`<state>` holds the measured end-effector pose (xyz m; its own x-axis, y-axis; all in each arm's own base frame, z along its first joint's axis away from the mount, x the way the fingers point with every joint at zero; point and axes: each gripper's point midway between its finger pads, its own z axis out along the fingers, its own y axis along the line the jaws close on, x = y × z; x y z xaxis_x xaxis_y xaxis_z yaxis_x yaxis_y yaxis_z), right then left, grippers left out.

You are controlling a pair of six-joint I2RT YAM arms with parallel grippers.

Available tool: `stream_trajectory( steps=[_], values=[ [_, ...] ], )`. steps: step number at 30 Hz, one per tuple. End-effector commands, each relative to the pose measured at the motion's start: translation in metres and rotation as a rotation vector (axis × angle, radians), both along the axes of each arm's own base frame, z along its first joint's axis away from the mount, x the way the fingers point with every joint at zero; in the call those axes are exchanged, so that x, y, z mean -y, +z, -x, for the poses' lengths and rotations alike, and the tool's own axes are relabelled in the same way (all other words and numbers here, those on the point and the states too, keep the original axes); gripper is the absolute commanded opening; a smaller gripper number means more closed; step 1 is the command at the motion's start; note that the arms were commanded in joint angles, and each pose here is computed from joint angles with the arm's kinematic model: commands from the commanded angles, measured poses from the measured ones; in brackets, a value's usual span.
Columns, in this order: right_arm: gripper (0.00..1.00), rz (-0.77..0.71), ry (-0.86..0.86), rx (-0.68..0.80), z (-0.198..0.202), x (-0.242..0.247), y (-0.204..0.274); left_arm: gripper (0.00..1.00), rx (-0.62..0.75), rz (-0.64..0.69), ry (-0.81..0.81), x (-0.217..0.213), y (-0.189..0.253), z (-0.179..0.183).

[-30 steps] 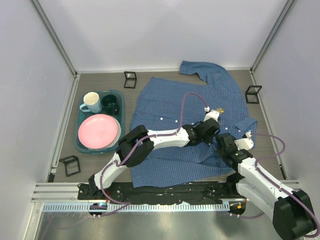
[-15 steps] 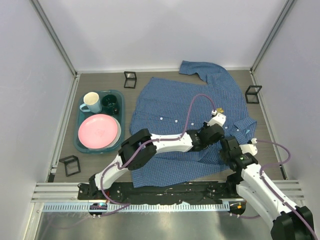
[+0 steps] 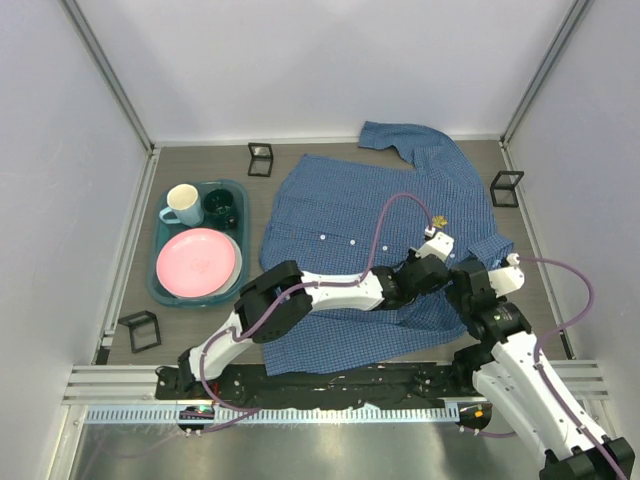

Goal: Remove the brooch from the garment
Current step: Remove the brooch from the clothes.

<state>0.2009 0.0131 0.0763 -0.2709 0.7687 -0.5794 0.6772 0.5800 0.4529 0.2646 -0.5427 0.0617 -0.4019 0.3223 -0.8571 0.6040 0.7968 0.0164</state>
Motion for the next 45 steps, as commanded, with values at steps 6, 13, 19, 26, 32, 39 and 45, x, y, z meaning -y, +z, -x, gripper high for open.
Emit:
stream_trajectory(
  steps=[6,13,19,26,32,39,45],
  values=[
    [0.79,0.100,0.002,0.050,-0.031,0.016,0.023,0.00,-0.041,0.110,-0.047,0.008,0.025,0.024],
    [0.65,-0.056,-0.053,-0.001,-0.037,0.013,-0.009,0.00,-0.043,0.145,-0.045,0.010,0.029,0.024],
    [0.58,-0.096,-0.079,-0.086,-0.026,0.009,-0.032,0.00,-0.038,0.139,-0.040,0.012,0.025,0.022],
    [0.39,-0.095,-0.079,-0.145,-0.019,0.009,-0.046,0.00,-0.035,0.128,-0.040,0.014,0.018,0.021],
    [0.24,-0.096,-0.073,-0.151,-0.021,0.007,-0.045,0.00,-0.033,0.121,-0.041,0.013,0.013,0.021],
    [0.01,-0.112,-0.064,-0.137,-0.020,0.005,-0.027,0.00,0.009,0.075,-0.009,0.007,0.006,0.012],
    [0.01,-0.150,-0.056,-0.089,-0.020,0.000,-0.008,0.00,0.033,0.047,-0.010,0.007,-0.001,0.009]
  ],
)
